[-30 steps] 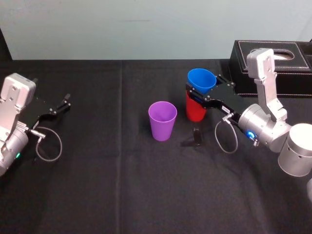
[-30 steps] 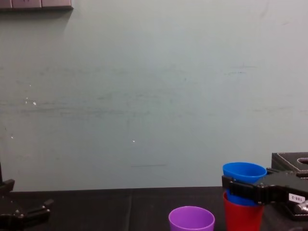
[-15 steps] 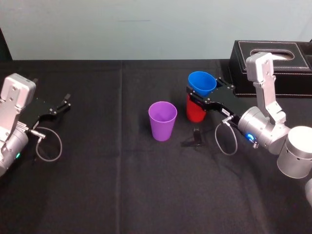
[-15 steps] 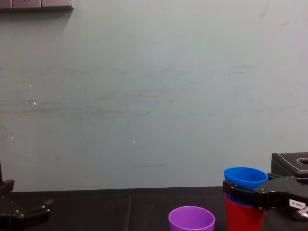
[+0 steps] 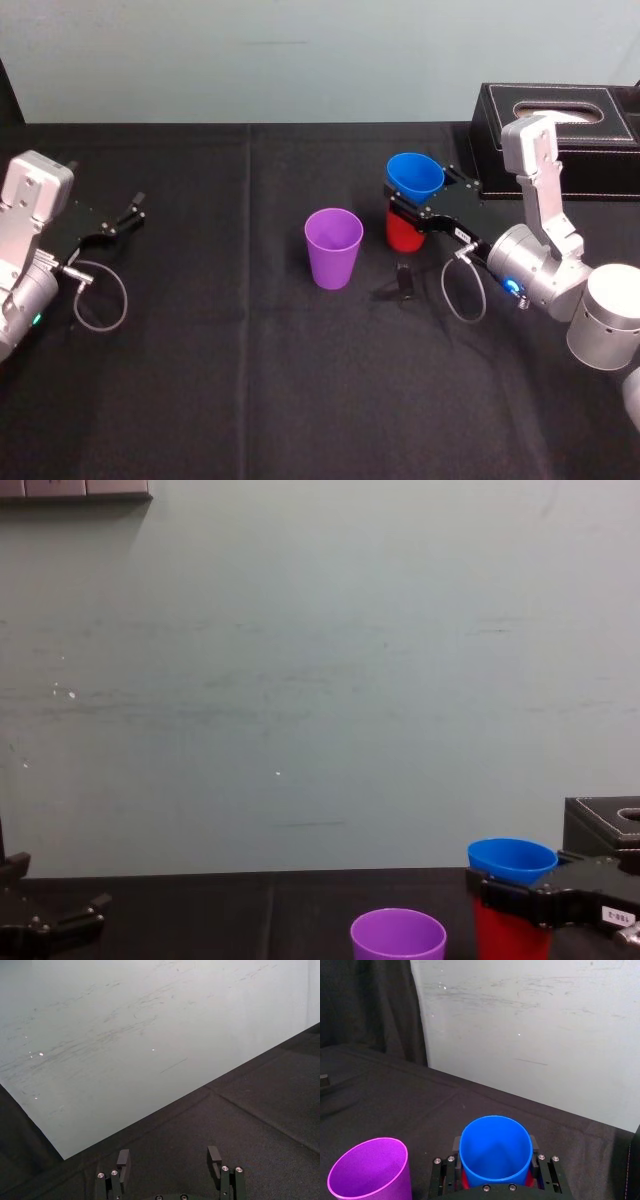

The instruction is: Stack the three plastic cups sequentially using one hand.

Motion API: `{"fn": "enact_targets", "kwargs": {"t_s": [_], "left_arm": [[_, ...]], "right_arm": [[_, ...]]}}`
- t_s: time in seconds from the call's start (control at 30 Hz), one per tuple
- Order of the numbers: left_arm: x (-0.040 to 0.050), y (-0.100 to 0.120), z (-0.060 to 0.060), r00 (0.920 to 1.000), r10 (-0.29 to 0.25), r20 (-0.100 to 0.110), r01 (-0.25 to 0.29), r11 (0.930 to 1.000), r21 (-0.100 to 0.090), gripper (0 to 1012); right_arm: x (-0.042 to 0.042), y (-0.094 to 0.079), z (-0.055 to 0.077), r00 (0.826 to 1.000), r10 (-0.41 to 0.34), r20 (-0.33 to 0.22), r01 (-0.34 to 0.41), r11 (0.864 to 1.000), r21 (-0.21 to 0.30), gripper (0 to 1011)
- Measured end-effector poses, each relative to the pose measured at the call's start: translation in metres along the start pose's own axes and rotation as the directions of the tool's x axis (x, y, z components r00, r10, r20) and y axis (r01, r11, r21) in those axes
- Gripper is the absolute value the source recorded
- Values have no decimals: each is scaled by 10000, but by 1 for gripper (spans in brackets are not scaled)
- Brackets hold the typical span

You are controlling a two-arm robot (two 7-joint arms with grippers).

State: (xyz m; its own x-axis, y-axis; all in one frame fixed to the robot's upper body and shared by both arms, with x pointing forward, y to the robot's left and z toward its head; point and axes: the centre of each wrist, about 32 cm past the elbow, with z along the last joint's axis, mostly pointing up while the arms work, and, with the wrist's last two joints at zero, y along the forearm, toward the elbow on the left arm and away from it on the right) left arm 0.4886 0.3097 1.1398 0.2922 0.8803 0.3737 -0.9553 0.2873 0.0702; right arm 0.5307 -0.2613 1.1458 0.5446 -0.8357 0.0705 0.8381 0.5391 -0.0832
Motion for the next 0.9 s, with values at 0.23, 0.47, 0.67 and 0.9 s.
{"fn": "enact_targets", "kwargs": {"t_s": [0.23, 0.47, 0.67, 0.9], "left_arm": [[0, 0, 0, 10000, -1, 0, 1, 10000, 1, 1005], [0, 0, 0, 10000, -1, 0, 1, 10000, 1, 1005], [0, 0, 0, 10000, -1, 0, 1, 10000, 0, 1005], [0, 0, 0, 10000, 0, 0, 0, 10000, 1, 1005]], "right_arm": [[-2, 7, -8, 10000, 23, -75, -23, 10000, 20, 734], [2, 23, -11, 9999, 64, -132, -63, 10000, 40, 734], [1, 23, -8, 9999, 69, -127, -69, 10000, 48, 733], [1, 22, -7, 9999, 70, -123, -70, 10000, 49, 882]]}}
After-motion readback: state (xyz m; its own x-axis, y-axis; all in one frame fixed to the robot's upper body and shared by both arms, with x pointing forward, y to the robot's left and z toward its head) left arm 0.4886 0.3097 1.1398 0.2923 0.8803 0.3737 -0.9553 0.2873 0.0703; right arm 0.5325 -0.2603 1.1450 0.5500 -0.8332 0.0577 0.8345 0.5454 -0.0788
